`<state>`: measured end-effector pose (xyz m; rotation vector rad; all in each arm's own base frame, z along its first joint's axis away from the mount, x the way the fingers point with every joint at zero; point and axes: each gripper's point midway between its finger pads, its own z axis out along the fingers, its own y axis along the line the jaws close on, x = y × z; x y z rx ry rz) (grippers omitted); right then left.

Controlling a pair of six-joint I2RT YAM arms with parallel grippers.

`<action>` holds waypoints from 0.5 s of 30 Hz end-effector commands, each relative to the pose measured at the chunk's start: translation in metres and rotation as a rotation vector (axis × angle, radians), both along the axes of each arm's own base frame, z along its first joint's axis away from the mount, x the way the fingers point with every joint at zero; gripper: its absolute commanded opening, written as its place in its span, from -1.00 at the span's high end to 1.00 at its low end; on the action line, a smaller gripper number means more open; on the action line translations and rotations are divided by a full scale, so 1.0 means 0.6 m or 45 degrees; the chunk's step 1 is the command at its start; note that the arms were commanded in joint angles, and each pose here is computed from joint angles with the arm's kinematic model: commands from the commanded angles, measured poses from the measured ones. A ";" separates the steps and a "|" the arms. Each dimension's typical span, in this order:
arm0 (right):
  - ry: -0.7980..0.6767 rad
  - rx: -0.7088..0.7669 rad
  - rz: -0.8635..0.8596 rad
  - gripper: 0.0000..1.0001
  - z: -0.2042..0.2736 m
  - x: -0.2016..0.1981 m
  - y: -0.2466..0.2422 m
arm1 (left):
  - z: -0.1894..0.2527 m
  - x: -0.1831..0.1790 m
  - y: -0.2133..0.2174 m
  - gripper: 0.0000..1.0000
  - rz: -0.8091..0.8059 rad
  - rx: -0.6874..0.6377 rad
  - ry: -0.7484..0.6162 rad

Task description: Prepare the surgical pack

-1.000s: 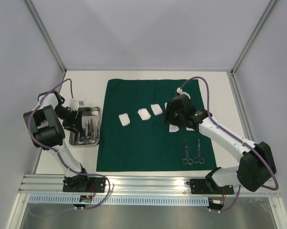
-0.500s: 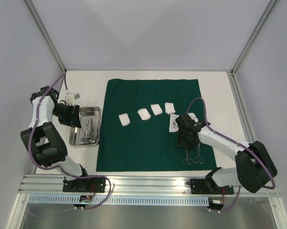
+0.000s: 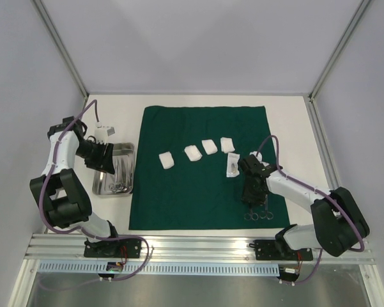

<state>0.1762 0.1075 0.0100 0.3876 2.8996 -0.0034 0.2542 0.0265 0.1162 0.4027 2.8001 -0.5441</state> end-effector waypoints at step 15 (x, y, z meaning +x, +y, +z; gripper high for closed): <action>-0.043 0.064 0.027 0.66 0.004 0.006 0.006 | 0.014 0.003 -0.018 -0.07 -0.005 -0.028 -0.055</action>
